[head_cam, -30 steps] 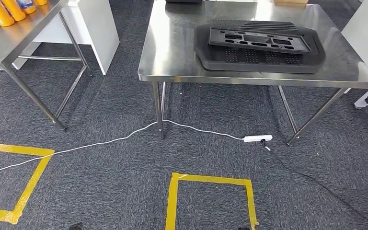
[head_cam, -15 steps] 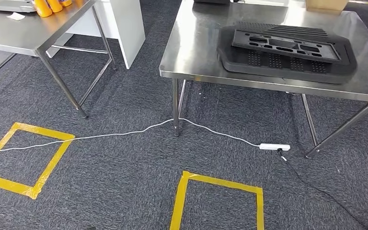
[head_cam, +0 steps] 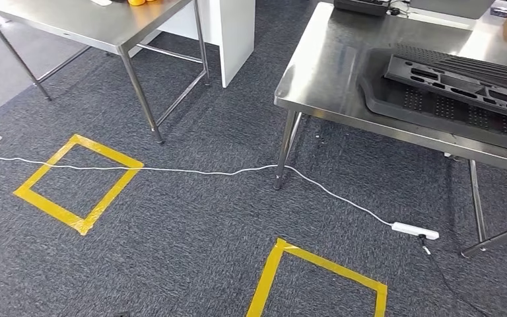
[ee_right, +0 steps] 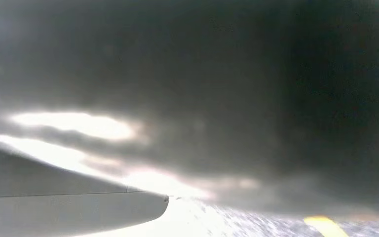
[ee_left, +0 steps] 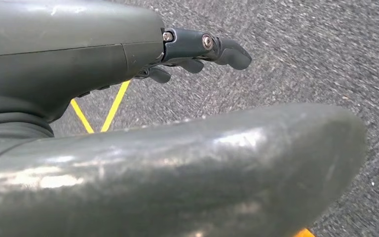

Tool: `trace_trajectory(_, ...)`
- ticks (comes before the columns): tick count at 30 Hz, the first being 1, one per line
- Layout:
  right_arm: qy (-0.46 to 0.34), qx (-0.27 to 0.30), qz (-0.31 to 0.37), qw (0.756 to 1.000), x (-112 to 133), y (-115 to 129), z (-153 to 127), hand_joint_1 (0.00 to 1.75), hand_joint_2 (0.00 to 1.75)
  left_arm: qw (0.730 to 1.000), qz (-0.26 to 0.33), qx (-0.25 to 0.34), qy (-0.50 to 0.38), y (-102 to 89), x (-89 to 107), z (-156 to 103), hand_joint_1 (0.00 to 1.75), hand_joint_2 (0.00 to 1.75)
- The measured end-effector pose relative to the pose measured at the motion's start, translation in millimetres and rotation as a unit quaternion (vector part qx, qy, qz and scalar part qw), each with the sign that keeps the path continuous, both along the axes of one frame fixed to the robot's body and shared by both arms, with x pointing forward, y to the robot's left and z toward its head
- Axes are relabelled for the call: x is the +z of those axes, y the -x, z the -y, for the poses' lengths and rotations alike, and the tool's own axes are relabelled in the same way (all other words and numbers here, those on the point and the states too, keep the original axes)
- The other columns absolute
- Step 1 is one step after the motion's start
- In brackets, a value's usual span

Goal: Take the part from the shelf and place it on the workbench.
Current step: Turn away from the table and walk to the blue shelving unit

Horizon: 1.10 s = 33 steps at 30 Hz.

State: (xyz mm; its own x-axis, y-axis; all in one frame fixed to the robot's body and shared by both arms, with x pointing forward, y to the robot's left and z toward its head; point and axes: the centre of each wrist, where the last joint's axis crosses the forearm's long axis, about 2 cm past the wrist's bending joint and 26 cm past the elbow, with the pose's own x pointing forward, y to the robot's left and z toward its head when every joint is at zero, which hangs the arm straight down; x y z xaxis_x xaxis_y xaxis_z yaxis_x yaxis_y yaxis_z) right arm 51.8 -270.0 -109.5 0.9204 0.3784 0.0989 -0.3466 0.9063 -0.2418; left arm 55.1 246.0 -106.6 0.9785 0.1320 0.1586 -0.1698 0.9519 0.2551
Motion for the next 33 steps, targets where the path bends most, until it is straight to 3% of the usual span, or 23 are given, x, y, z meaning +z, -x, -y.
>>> trace_trajectory(33, -0.003, 0.041, -0.005, 0.999, 0.0, 3.4, -9.3, 0.00, 0.00, 0.999, 0.004, -0.046, -0.014, 0.3, 0.5, 3.7, 0.00, 0.00)
